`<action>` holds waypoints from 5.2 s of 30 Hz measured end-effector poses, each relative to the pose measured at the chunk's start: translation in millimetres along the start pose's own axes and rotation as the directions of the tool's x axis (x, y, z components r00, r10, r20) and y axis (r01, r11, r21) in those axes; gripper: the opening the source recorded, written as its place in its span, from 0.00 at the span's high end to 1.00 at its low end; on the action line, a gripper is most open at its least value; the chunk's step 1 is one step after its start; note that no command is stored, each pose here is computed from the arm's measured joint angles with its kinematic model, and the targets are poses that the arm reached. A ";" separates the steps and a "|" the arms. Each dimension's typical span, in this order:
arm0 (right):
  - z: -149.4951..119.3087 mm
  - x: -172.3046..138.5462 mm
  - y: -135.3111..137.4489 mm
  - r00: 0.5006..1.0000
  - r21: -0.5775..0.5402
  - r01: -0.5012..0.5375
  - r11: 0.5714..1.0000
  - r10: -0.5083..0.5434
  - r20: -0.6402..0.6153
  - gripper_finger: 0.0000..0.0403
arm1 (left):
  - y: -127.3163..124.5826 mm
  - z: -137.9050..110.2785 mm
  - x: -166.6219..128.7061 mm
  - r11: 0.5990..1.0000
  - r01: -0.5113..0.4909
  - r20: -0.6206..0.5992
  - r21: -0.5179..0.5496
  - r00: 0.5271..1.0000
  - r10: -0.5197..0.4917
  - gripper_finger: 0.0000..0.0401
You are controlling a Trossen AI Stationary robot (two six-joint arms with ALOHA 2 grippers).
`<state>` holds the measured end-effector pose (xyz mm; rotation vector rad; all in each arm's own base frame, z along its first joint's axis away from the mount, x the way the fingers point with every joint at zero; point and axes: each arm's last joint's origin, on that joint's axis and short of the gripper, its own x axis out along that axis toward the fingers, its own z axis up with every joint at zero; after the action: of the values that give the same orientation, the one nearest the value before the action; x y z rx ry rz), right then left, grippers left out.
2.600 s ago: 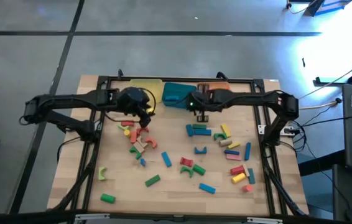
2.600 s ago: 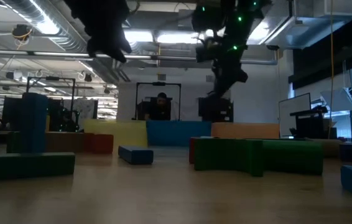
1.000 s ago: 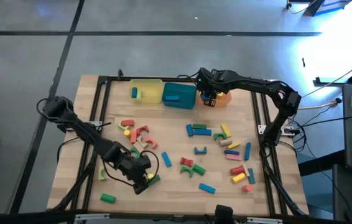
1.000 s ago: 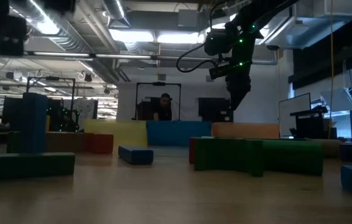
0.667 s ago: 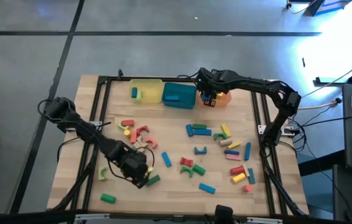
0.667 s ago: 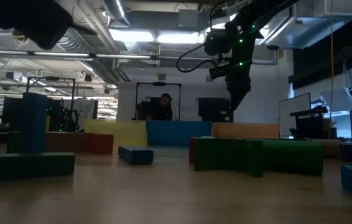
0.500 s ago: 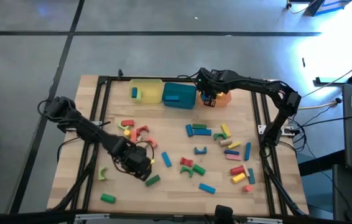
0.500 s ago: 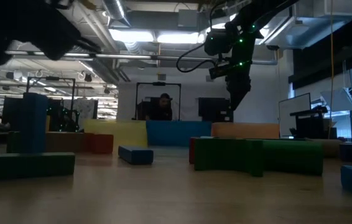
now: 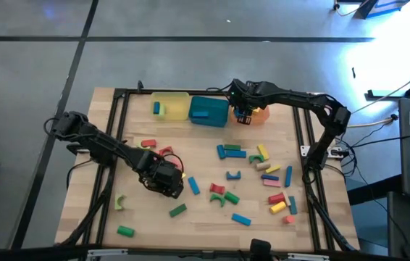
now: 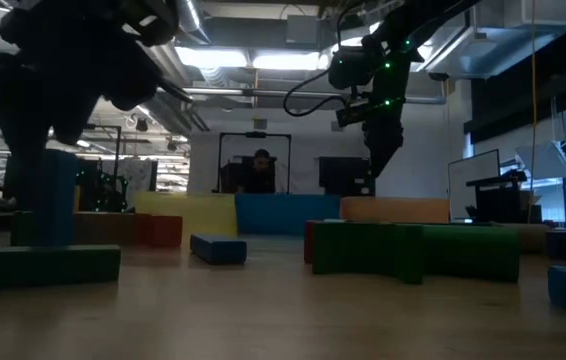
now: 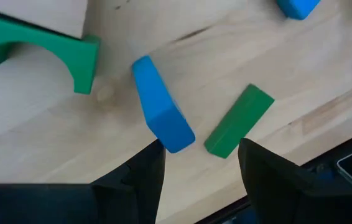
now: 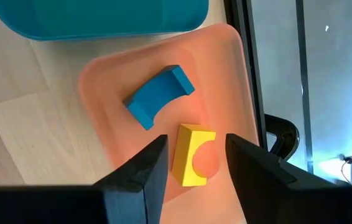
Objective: Sort blocks by size
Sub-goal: Put the blue rectangle block into the blue bin, then put the blue cylindrical block into the yellow bin
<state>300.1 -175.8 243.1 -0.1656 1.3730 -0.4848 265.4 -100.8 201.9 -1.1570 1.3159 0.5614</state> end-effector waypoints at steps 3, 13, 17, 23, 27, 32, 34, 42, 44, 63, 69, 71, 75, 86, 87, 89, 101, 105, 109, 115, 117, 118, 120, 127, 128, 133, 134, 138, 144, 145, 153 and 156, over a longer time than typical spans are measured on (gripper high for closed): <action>0.0 0.0 0.0 1.000 0.000 0.000 1.000 0.000 0.000 0.60 | 0.3 3.8 -0.7 1.000 0.001 0.004 -0.011 1.000 -0.001 0.55; 0.0 0.0 0.0 1.000 0.000 0.000 1.000 0.000 0.000 0.60 | 3.2 11.2 -1.8 0.999 -0.020 0.015 -0.050 1.000 0.021 0.55; 0.0 0.0 0.0 1.000 0.000 0.000 1.000 0.000 0.000 0.60 | 4.0 12.1 2.7 0.997 -0.045 0.014 -0.056 0.999 0.045 0.55; 0.1 0.1 0.0 1.000 0.000 0.000 1.000 0.000 0.000 0.60 | 4.5 13.8 12.5 0.995 -0.083 0.010 -0.063 0.996 0.084 0.55; -0.1 0.1 0.1 1.000 -0.001 -0.001 1.000 0.001 -0.001 0.60 | 4.9 14.4 15.6 0.993 -0.097 0.009 -0.065 0.995 0.098 0.58; -0.3 0.1 0.1 1.000 -0.002 -0.001 1.000 0.001 -0.003 0.60 | 4.8 15.3 15.5 0.994 -0.097 0.032 -0.057 0.995 0.099 0.70; -1.4 -0.7 0.2 1.000 -0.007 -0.007 1.000 0.006 -0.018 0.60 | 4.6 15.3 15.5 0.994 -0.095 0.032 -0.045 0.995 0.097 0.76; -0.7 -29.8 -10.8 0.995 -0.035 -0.027 0.999 0.023 -0.095 0.60 | 3.9 16.9 15.1 0.996 -0.086 0.034 -0.009 0.996 0.086 0.90; 1.4 -39.0 -14.8 0.996 -0.032 -0.024 0.999 0.021 -0.088 0.60 | 2.7 19.0 11.9 0.998 -0.059 0.041 0.008 0.997 0.059 0.90; -0.2 -85.2 2.0 0.756 0.088 -0.647 0.758 0.621 0.207 0.60 | 22.7 121.0 -104.7 0.956 0.077 0.682 0.283 0.685 -0.257 0.87; -4.1 -73.7 41.4 0.717 0.031 -0.695 0.718 0.690 0.098 0.60 | 33.2 172.0 -106.3 0.925 -0.102 0.770 0.366 0.592 -0.239 0.87; -4.2 -69.5 56.9 0.711 0.008 -0.702 0.713 0.699 0.080 0.60 | 39.8 186.2 -103.0 0.926 -0.143 0.783 0.350 0.587 -0.205 0.86; 0.1 -59.8 88.0 0.733 0.042 -0.679 0.733 0.672 0.108 0.60 | 50.8 208.8 -92.3 0.927 -0.202 0.792 0.316 0.595 -0.141 0.82; 1.4 -36.3 142.7 0.915 0.226 -0.357 0.907 0.291 0.277 0.60 | 62.5 250.8 -59.7 0.898 -0.304 0.808 0.319 0.583 -0.089 0.79; 0.6 -34.7 145.9 0.913 0.247 -0.362 0.899 0.289 0.287 0.60 | 63.7 252.2 -58.5 0.898 -0.307 0.807 0.315 0.585 -0.084 0.79; -1.5 -29.3 150.7 0.906 0.297 -0.383 0.875 0.292 0.308 0.60 | 65.4 253.3 -58.0 0.899 -0.308 0.805 0.310 0.588 -0.076 0.79; -9.3 -4.4 157.5 0.870 0.475 -0.459 0.751 0.271 0.413 0.60 | 58.1 228.2 -102.4 0.858 -0.350 0.848 0.376 0.503 -0.166 0.79; -10.0 1.0 159.4 0.881 0.499 -0.441 0.746 0.255 0.398 0.60 | 59.9 214.0 -119.7 0.858 -0.346 0.852 0.379 0.492 -0.178 0.79; -6.6 12.4 165.9 0.881 0.499 -0.446 0.743 0.265 0.392 0.60 | 63.5 199.8 -134.4 0.858 -0.344 0.852 0.382 0.490 -0.183 0.79; -4.1 30.2 181.3 0.886 0.489 -0.444 0.751 0.285 0.366 0.60 | 69.7 183.1 -144.6 0.852 -0.353 0.838 0.385 0.522 -0.163 0.79; -3.0 34.2 186.0 0.885 0.483 -0.445 0.754 0.289 0.365 0.60 | 70.2 179.6 -145.2 0.850 -0.354 0.832 0.389 0.531 -0.160 0.79; -3.0 38.3 187.9 0.888 0.484 -0.441 0.756 0.289 0.357 0.60 | 71.2 178.4 -144.7 0.849 -0.358 0.827 0.389 0.542 -0.151 0.79; -2.3 43.7 193.6 0.886 0.475 -0.446 0.759 0.298 0.355 0.60 | 71.2 175.8 -143.1 0.845 -0.361 0.817 0.395 0.558 -0.143 0.79; -1.9 49.9 196.0 0.895 0.474 -0.428 0.770 0.287 0.342 0.63 | 72.2 163.9 -135.1 0.819 -0.387 0.766 0.424 0.635 -0.097 0.79; -1.5 48.3 195.3 0.892 0.471 -0.432 0.770 0.287 0.349 0.65 | 72.1 160.8 -134.8 0.816 -0.387 0.760 0.429 0.643 -0.094 0.79; 12.8 40.9 193.1 0.868 0.401 -0.457 0.794 0.299 0.397 0.66 | 78.3 136.0 -145.4 0.823 -0.365 0.734 0.435 0.674 -0.089 0.79; 18.0 37.0 191.9 0.858 0.383 -0.463 0.799 0.296 0.420 0.66 | 80.1 129.5 -148.9 0.827 -0.356 0.731 0.435 0.676 -0.093 0.79; 41.2 19.6 184.0 0.793 0.300 -0.490 0.819 0.276 0.542 0.66 | 88.8 101.8 -164.4 0.843 -0.312 0.725 0.438 0.677 -0.126 0.80; 74.5 -1.0 159.5 0.683 0.210 -0.474 0.855 0.206 0.700 0.66 | 106.7 63.2 -175.0 0.876 -0.239 0.678 0.420 0.724 -0.128 0.82; 80.3 -2.0 154.4 0.662 0.205 -0.468 0.859 0.188 0.726 0.66 | 109.3 58.2 -175.5 0.882 -0.228 0.668 0.413 0.734 -0.124 0.83; 121.1 10.5 114.9 0.557 0.232 -0.427 0.874 0.052 0.829 0.65 | 120.8 33.3 -172.3 0.916 -0.178 0.592 0.360 0.802 -0.077 0.83; 138.4 25.2 103.9 0.539 0.258 -0.425 0.868 0.013 0.842 0.64 | 119.1 30.5 -171.2 0.916 -0.169 0.587 0.364 0.806 -0.084 0.83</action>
<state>460.9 -116.8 208.1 0.1617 0.3004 -0.3968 136.0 18.7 317.7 -0.5341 0.8481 0.5902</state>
